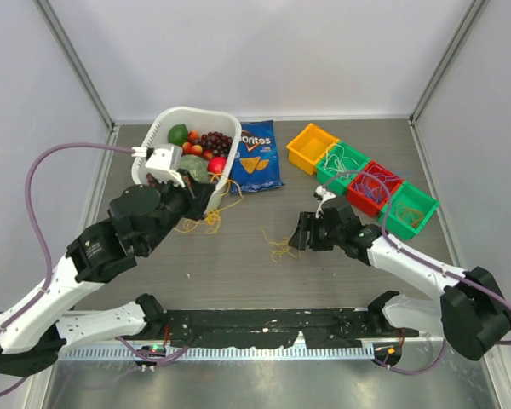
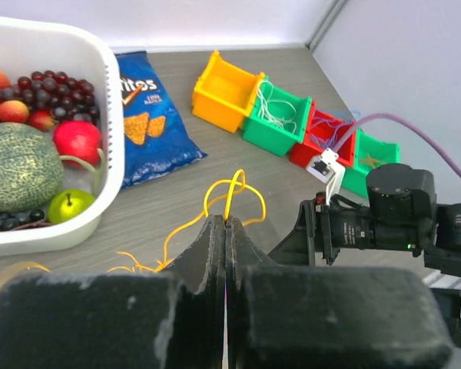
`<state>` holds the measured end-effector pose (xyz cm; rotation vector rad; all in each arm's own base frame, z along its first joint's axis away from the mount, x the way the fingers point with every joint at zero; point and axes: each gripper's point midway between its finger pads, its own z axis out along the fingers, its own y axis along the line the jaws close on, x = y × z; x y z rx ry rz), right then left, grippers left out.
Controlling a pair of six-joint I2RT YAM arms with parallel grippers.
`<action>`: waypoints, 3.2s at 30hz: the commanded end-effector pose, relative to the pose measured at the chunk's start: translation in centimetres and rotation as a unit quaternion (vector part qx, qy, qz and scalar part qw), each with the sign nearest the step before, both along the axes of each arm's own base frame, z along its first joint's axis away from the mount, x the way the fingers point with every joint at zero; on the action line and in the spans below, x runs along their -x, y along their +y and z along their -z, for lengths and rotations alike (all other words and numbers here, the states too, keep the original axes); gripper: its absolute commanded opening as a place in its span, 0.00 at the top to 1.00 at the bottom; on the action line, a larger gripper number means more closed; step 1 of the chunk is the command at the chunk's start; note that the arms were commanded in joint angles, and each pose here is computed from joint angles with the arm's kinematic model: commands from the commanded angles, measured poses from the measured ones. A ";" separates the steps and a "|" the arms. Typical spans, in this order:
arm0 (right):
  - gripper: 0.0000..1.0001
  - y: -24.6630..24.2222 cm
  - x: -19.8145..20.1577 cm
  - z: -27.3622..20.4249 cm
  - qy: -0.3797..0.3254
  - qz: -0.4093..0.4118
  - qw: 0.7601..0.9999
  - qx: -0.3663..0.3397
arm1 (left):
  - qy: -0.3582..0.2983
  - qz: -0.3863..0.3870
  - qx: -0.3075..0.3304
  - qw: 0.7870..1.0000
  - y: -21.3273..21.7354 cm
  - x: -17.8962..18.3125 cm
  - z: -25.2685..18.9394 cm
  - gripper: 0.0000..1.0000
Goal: Untangle the cables
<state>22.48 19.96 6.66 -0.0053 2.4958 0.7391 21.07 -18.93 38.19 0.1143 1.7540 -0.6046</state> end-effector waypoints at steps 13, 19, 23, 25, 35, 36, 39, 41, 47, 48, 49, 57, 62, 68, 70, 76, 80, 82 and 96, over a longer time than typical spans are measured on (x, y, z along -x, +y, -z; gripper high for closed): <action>0.30 12.7 4.6 -24.6 -0.306 -0.252 0.888 -0.233 | 0.026 0.136 -0.025 0.990 -5.6 1.5 -0.9 1.00; 0.34 12.0 4.1 -26.1 -0.334 -0.206 0.883 -0.258 | 0.027 0.152 -0.012 0.988 -5.8 2.2 -1.6 1.00; 0.34 10.0 1.6 -26.6 -0.341 -0.135 0.909 -0.196 | 0.028 0.153 -0.002 0.988 -5.8 2.4 -2.0 1.00; 0.34 10.1 1.7 -28.6 -0.354 -0.142 0.903 -0.198 | 0.030 0.157 -0.003 0.987 -5.9 2.5 -2.0 1.00; 0.41 12.0 2.4 -30.4 -0.347 -0.234 0.895 -0.154 | 0.035 0.158 -0.007 0.987 -5.6 2.8 -1.7 1.00; 0.48 12.6 2.4 -29.9 -0.336 -0.244 0.897 -0.153 | 0.034 0.160 -0.006 0.987 -5.5 2.9 -1.8 1.00; 0.66 13.0 1.7 -29.7 -0.334 -0.232 0.900 -0.158 | 0.038 0.163 -0.007 0.986 -5.5 3.0 -1.6 1.00; 0.71 13.0 1.7 -29.6 -0.338 -0.224 0.899 -0.166 | 0.038 0.163 -0.008 0.986 -5.4 3.1 -1.5 1.00; 0.99 12.9 2.5 -29.2 -0.326 -0.226 0.899 -0.186 | 0.037 0.145 -0.034 0.988 -4.7 2.5 0.2 1.00; 0.99 12.7 2.6 -29.6 -0.328 -0.223 0.898 -0.191 | 0.039 0.132 -0.045 0.989 -4.4 2.1 0.9 0.94; 0.99 12.3 2.9 -30.3 -0.332 -0.215 0.897 -0.199 | 0.037 0.113 -0.057 0.991 -3.9 1.5 1.6 0.82; 0.99 8.3 2.3 -33.7 -0.350 -0.125 0.911 -0.181 | 0.021 0.067 -0.053 0.996 -3.0 0.2 6.0 0.11; 0.99 7.7 3.0 -36.3 -0.366 -0.122 0.900 -0.203 | -0.015 0.157 0.029 0.987 -6.2 2.1 6.7 0.22; 0.99 7.8 4.4 -38.7 -0.372 -0.142 0.886 -0.236 | -0.010 0.152 0.022 0.988 -7.6 0.9 8.7 0.32; 0.99 7.8 4.7 -39.1 -0.372 -0.146 0.884 -0.243 | -0.007 0.180 0.026 0.983 -8.9 1.2 9.0 0.32; 0.99 7.9 5.4 -40.1 -0.368 -0.151 0.878 -0.267 | 0.022 0.198 0.053 0.978 -11.9 0.5 11.0 0.25; 0.99 7.8 6.0 -41.3 -0.372 -0.158 0.870 -0.281 | 0.072 0.162 0.017 0.984 -12.9 -1.4 15.1 0.34; 0.99 7.2 6.2 -42.8 -0.385 -0.152 0.866 -0.280 | 0.104 0.133 -0.012 0.986 -12.6 -2.1 18.0 0.42; 0.99 1.5 6.7 -57.3 -0.539 -0.077 0.793 -0.275 | 0.211 0.037 -0.040 0.976 -7.3 -1.2 31.1 0.59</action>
